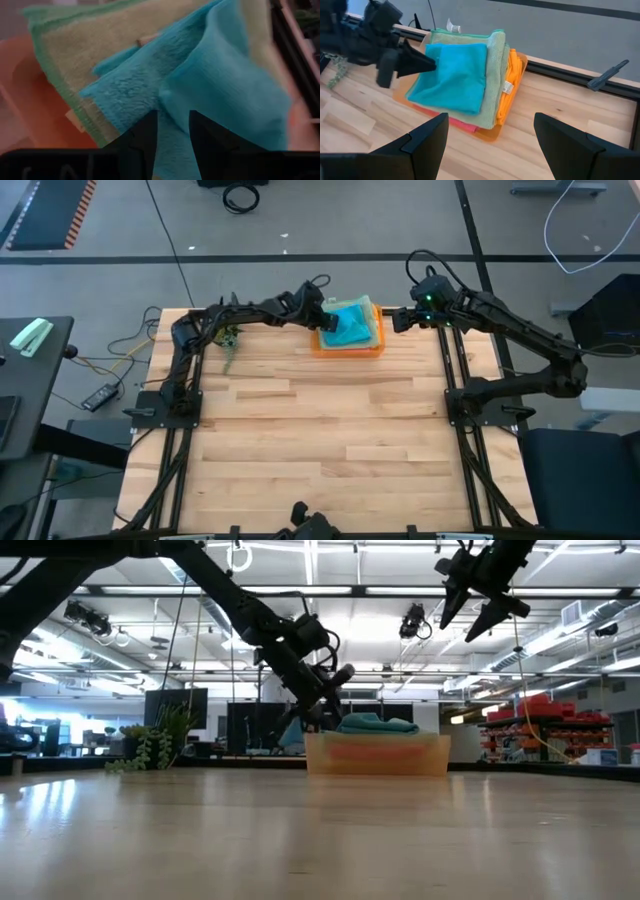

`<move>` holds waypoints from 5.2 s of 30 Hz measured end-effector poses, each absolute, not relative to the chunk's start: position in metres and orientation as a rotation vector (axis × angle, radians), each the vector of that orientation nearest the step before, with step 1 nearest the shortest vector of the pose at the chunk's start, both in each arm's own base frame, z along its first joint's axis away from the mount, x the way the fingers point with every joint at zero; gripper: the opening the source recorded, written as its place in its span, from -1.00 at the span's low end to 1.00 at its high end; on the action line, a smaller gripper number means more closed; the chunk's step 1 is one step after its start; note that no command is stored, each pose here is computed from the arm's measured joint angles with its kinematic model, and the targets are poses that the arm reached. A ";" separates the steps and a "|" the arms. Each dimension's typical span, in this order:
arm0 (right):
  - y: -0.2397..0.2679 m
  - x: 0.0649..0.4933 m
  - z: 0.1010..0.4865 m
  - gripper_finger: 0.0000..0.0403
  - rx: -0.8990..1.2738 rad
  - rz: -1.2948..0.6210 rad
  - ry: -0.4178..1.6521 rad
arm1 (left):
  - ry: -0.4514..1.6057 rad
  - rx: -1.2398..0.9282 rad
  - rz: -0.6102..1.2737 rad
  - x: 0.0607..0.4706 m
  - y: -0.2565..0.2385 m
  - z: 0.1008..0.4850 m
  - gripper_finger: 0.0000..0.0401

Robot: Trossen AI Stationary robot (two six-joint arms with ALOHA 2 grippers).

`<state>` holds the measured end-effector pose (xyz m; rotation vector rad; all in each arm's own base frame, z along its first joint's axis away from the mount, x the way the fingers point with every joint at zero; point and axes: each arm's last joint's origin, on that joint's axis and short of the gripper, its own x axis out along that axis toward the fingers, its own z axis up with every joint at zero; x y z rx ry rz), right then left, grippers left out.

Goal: Fold microfiber towels
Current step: Put the stacked folded microfiber cloths into the orange bin, then return to Home Position

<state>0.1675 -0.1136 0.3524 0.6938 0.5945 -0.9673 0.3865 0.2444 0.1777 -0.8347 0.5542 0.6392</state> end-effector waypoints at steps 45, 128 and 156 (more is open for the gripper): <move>-0.114 0.167 0.353 0.49 0.662 -1.005 0.591 | 0.486 -0.835 0.557 0.371 0.264 0.201 -0.96; -0.201 0.271 0.231 -1.00 0.804 -0.646 0.862 | 0.656 -0.440 0.572 0.382 0.225 0.217 -0.96; -0.136 0.240 0.312 -0.97 0.723 -0.598 0.673 | 0.528 -0.466 0.556 0.349 0.243 0.268 -0.77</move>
